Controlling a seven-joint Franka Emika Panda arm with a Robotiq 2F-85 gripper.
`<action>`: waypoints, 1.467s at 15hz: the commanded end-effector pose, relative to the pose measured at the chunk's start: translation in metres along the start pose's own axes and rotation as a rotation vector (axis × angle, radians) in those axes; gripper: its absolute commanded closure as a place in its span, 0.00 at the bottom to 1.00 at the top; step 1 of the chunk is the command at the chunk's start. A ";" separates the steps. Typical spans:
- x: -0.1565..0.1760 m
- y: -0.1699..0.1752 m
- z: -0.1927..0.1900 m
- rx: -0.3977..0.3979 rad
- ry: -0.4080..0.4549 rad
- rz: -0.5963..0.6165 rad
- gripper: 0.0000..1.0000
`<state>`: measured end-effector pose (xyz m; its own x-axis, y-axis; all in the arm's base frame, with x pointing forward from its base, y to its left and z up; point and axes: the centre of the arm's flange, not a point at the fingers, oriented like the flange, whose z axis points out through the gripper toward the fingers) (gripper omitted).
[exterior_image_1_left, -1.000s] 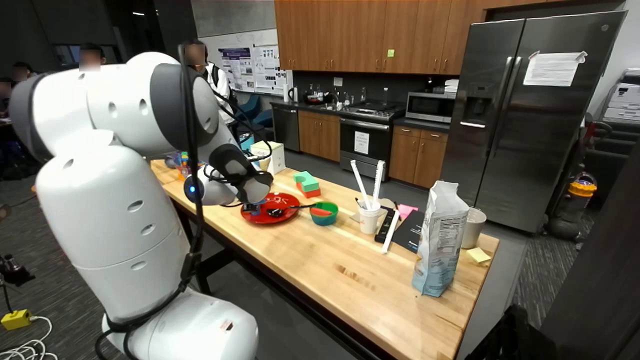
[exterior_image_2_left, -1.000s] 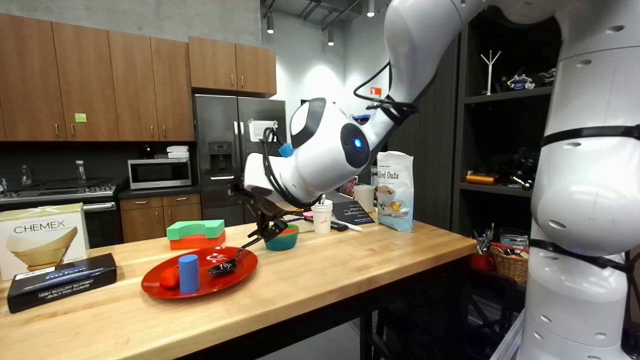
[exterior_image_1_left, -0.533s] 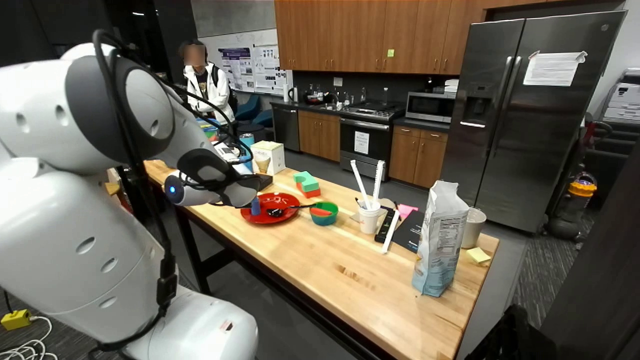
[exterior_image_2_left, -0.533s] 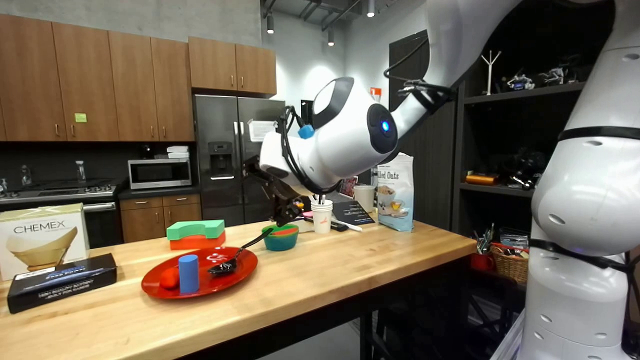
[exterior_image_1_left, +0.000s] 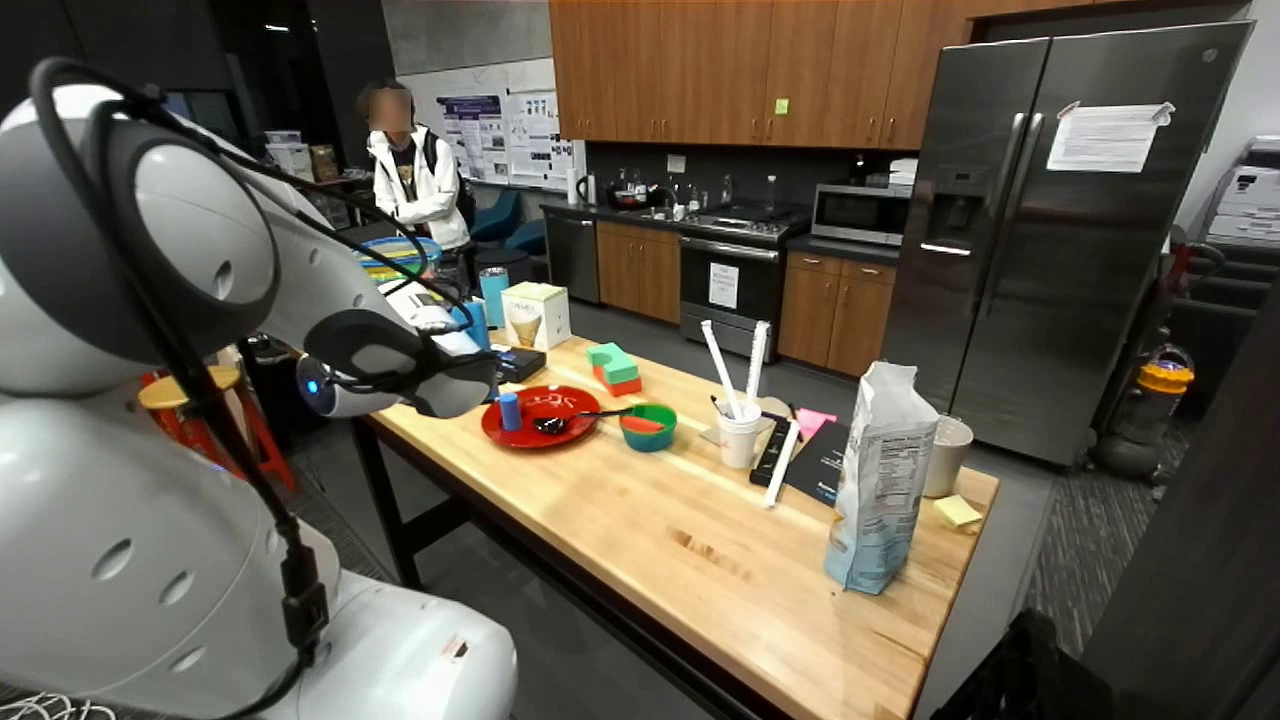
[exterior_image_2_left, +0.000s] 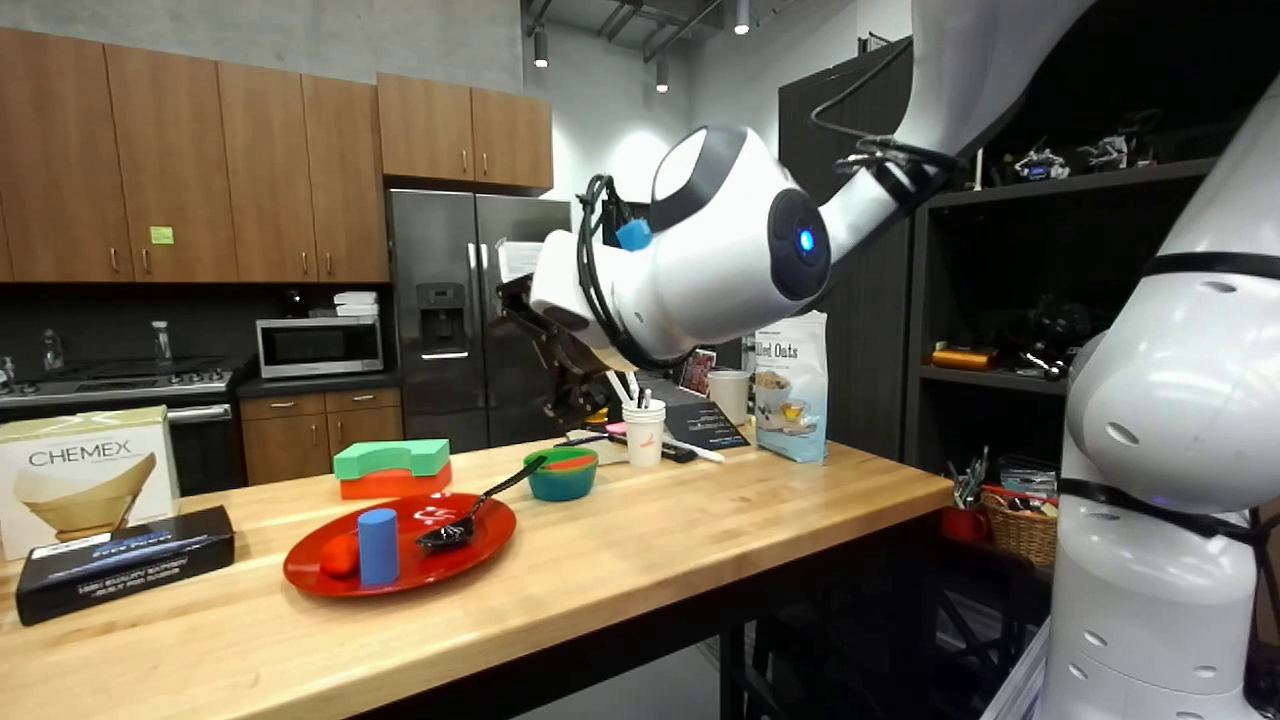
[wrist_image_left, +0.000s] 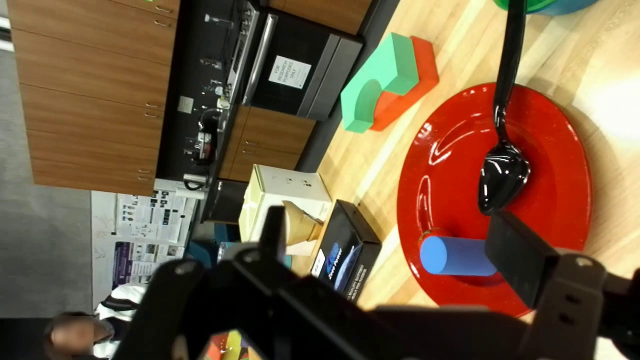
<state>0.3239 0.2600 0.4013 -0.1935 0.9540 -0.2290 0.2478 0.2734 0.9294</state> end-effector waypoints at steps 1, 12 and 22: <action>0.010 0.002 -0.019 -0.072 -0.044 -0.010 0.00; 0.025 -0.004 -0.018 -0.085 -0.019 -0.007 0.00; 0.025 -0.004 -0.017 -0.083 -0.020 -0.007 0.00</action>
<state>0.3016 0.2802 0.3965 -0.1760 0.9546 -0.2402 0.1669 0.2695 0.9484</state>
